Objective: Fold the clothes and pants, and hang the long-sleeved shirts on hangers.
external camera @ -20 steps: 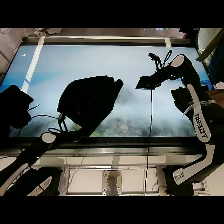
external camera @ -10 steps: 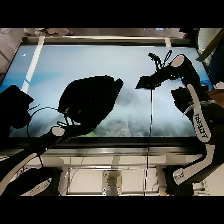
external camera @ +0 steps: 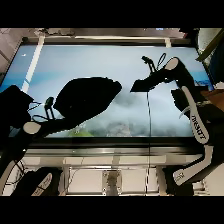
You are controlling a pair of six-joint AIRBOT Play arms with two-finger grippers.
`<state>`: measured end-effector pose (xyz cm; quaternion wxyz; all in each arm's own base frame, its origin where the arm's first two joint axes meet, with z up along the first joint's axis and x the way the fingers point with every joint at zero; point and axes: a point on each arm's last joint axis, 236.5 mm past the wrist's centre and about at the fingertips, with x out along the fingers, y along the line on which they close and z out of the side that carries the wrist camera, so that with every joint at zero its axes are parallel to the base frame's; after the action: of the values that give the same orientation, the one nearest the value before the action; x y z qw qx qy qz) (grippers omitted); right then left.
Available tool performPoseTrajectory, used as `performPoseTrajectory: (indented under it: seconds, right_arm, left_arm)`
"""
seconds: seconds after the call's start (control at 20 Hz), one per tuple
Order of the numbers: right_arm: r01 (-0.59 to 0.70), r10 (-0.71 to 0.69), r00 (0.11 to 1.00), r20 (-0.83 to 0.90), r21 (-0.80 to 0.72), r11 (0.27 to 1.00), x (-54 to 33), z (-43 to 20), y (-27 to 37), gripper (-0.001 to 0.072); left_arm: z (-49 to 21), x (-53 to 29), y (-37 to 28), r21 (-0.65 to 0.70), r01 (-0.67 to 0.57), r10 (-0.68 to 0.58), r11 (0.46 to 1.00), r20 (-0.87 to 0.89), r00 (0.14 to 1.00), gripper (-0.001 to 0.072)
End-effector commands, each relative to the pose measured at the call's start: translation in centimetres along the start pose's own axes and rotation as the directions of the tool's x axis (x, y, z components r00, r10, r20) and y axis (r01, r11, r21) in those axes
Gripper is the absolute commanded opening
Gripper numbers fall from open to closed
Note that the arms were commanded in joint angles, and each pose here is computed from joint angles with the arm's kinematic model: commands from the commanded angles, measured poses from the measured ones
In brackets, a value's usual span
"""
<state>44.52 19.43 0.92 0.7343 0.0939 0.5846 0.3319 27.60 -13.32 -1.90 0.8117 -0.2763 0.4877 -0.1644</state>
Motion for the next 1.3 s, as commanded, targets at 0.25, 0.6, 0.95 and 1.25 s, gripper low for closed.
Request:
performPoseTrajectory:
  seconds: [0.25, 0.6, 0.95, 1.25]
  right_arm:
    - [-0.103, 0.104, 0.994, -0.028, 0.041, 0.994, 11.9, -1.9, 2.8, 0.0449]
    - [-0.027, 0.019, 0.989, 0.147, 0.051, 0.998, 11.0, 2.7, -0.8, 0.0518]
    - [-0.041, 0.034, 0.992, 0.125, 0.054, 0.998, 12.0, 2.1, -1.6, 0.0516]
    - [-0.198, 0.201, 0.978, 0.048, -0.058, 0.978, 12.2, 0.2, 2.1, 0.0429]
  left_arm:
    - [0.7, -4.7, 3.2, -0.044, -0.077, 0.079, 0.996, 0.042, 0.996, 0.0025]
    - [0.7, -4.7, 3.2, -0.045, -0.077, 0.079, 0.996, 0.043, 0.996, 0.0026]
    - [0.7, -4.6, 3.2, -0.045, -0.077, 0.079, 0.996, 0.043, 0.996, 0.0026]
    - [0.7, -4.6, 3.2, -0.045, -0.077, 0.079, 0.996, 0.043, 0.996, 0.0026]
